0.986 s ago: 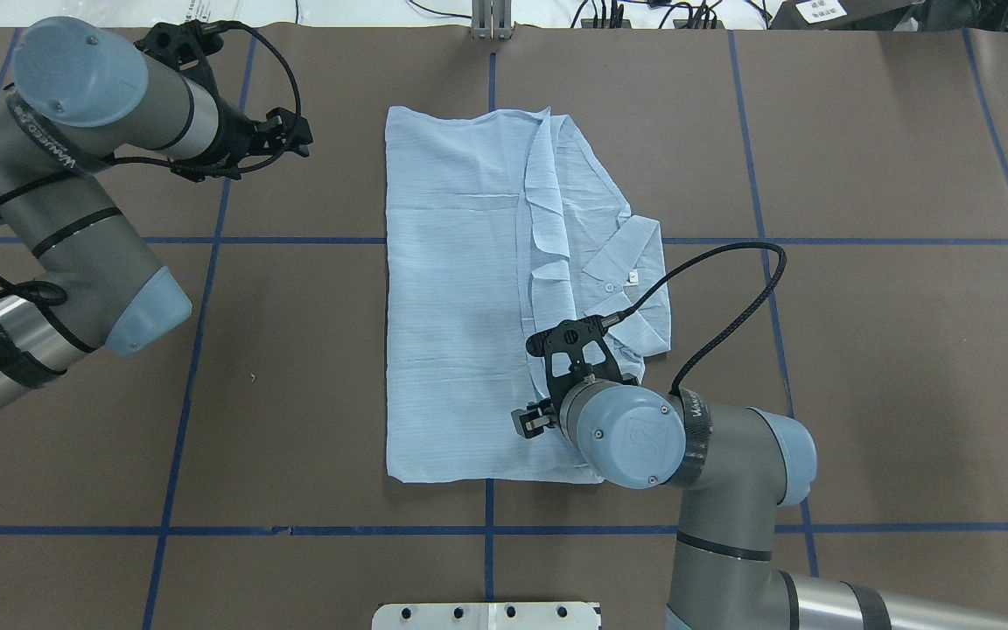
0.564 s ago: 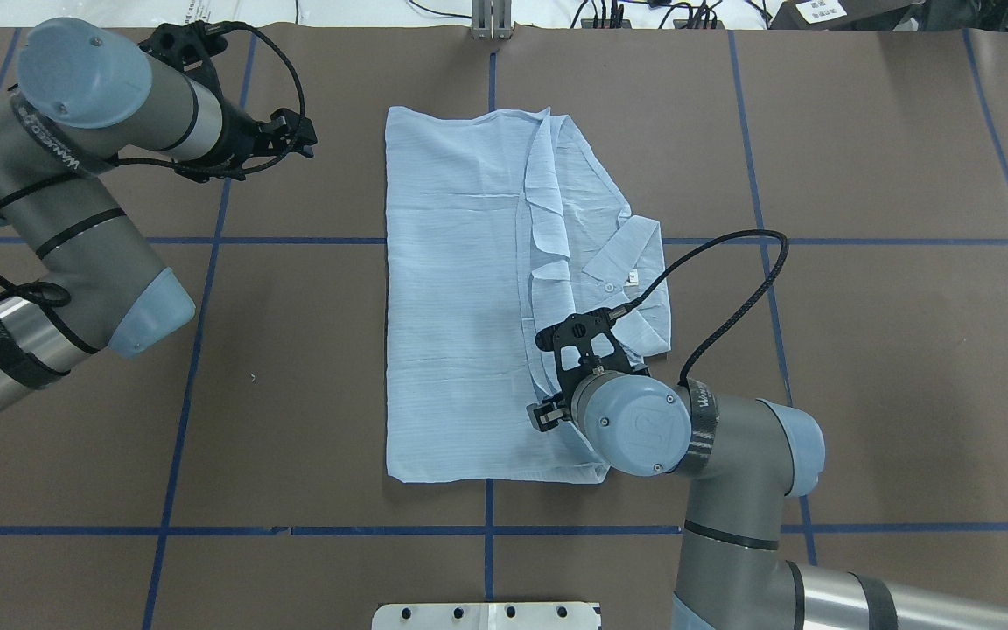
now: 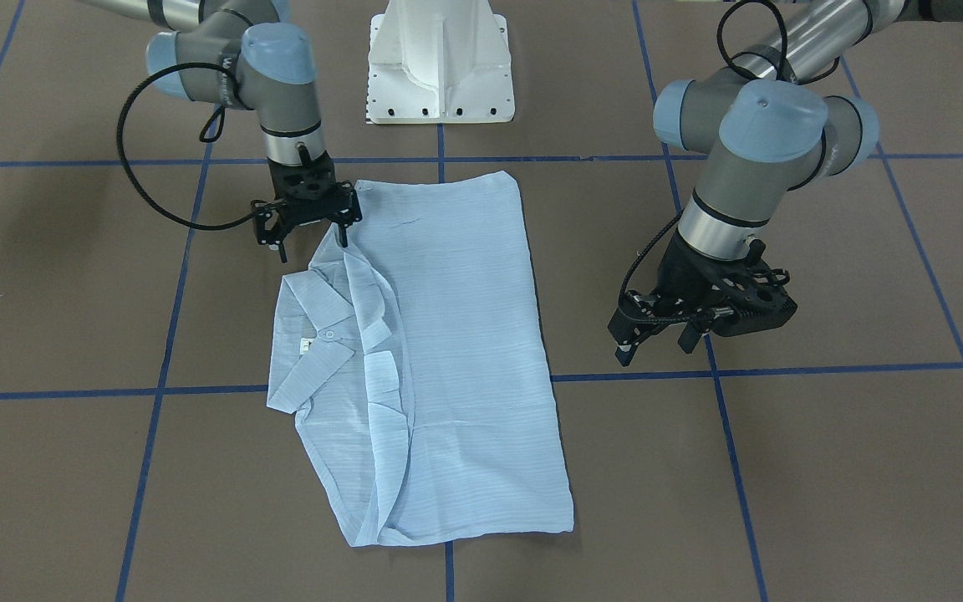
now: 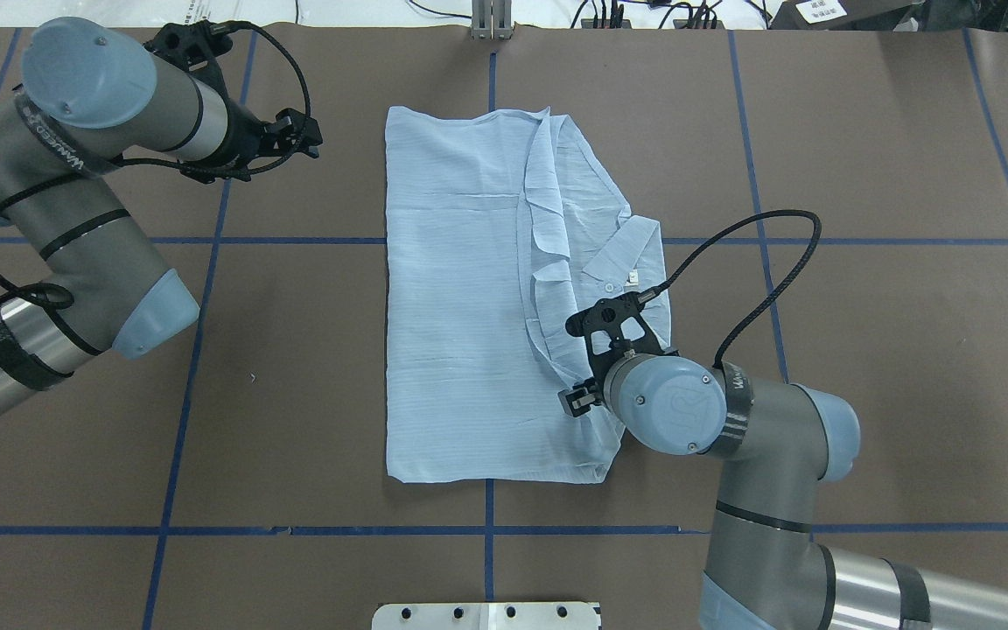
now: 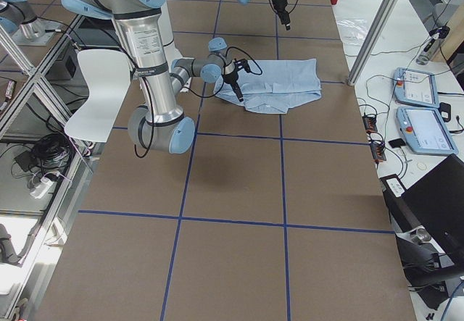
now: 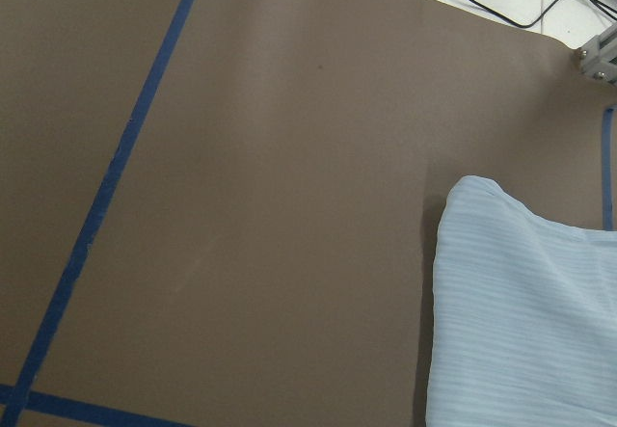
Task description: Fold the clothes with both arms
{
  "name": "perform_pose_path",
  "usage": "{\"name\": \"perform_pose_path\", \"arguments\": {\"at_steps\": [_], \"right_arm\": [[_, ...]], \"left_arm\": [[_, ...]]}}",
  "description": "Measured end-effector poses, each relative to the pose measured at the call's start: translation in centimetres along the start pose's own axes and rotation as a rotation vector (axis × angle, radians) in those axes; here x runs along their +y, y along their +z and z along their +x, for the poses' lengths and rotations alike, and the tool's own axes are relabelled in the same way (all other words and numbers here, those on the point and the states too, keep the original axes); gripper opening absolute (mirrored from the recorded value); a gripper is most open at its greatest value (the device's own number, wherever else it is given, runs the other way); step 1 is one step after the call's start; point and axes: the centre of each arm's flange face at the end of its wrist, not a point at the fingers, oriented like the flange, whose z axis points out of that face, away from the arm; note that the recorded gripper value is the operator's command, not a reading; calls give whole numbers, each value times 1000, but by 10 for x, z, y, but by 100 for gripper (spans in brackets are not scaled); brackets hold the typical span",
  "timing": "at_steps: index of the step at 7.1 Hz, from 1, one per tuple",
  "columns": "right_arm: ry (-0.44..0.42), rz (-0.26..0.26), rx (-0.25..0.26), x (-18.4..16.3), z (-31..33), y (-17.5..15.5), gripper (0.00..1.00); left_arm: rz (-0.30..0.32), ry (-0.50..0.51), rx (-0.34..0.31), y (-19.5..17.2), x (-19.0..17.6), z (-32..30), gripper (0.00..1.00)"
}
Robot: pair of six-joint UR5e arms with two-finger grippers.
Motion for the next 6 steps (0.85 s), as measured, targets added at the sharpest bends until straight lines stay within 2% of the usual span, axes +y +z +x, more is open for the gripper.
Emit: {"name": "perform_pose_path", "arguments": {"at_steps": [2,3,4,6], "right_arm": [[-29,-45,56,31,71,1,100],[-41,-45,59,32,89,-7,100],[-39,-36,34,19,93,-19,100],[-14,-14,-50,-16,79,-44,100]], "left_arm": [[-9,-3,3,2,7,4,100],[-9,-2,3,3,8,5,100],[-10,-2,4,3,8,5,100],[-32,-4,13,2,15,7,100]]}}
